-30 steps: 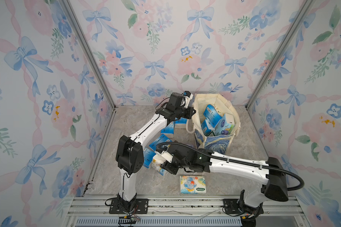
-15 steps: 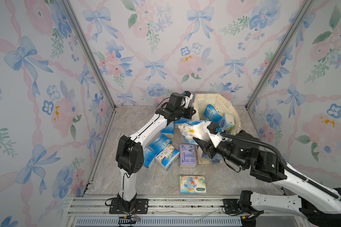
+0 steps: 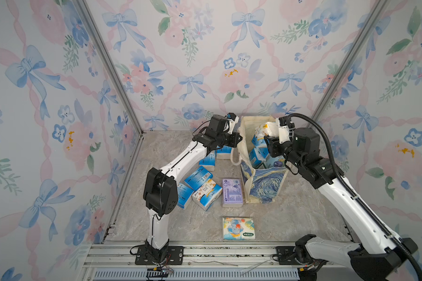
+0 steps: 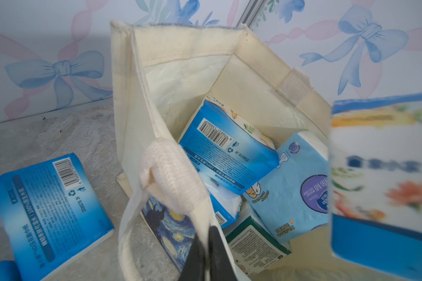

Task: Put tissues into the canvas bag
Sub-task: Place the pack of facial tissues in the canvas bag.

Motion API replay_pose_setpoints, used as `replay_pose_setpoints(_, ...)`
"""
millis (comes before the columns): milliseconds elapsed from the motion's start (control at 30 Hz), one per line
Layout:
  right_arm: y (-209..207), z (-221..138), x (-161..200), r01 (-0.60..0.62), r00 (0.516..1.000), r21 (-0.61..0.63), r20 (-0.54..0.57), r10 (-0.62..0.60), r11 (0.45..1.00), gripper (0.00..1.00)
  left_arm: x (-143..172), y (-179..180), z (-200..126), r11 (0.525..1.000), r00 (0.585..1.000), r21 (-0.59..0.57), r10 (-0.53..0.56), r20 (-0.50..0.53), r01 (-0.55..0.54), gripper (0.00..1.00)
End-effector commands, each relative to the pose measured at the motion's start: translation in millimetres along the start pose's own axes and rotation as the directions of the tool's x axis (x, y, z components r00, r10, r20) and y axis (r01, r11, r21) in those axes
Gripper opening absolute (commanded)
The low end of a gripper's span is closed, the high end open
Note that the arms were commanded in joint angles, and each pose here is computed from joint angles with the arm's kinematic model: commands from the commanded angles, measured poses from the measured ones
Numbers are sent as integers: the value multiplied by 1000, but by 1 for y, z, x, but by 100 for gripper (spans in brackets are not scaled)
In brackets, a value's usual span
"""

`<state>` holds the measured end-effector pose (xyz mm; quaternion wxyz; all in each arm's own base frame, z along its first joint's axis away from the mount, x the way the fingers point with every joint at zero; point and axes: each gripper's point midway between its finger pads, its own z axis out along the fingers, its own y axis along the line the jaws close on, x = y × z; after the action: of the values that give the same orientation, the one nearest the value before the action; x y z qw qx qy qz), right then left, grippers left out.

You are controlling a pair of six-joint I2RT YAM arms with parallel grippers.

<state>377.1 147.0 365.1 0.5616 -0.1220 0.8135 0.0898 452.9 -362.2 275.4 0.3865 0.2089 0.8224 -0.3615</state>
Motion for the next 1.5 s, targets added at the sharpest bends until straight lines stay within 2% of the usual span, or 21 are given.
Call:
replay_pose_setpoints(0,15,15,-17,-102,995,-129,5,103,986,47,-6,6,-4,1000,1000,-18,15,7,-15,9)
replay_pose_setpoints(200,12,60,1,-131,987,-121,-114,117,984,46,-9,8,-4,1000,1000,-14,19,10,-19,9)
replay_pose_setpoints(433,-2,93,25,-67,966,-21,-251,60,998,46,-14,2,-7,1000,999,8,29,19,-30,9)
replay_pose_setpoints(600,-9,111,54,-15,932,22,-361,22,1000,45,-22,-4,-14,999,998,12,47,39,-48,9)
replay_pose_setpoints(900,6,133,81,48,861,-30,-506,-57,998,45,-23,-1,-10,999,998,15,47,37,-48,9)
replay_pose_setpoints(1200,4,152,108,133,776,-22,-620,-118,991,46,-19,3,-7,999,999,13,39,27,-39,9)
replay_pose_setpoints(1333,0,151,103,149,781,-7,-612,-122,989,49,-18,6,-7,999,999,11,35,25,-36,9)
replay_pose_setpoints(1467,2,141,77,113,832,-15,-544,-103,993,60,-16,10,-5,999,999,8,30,17,-31,9)
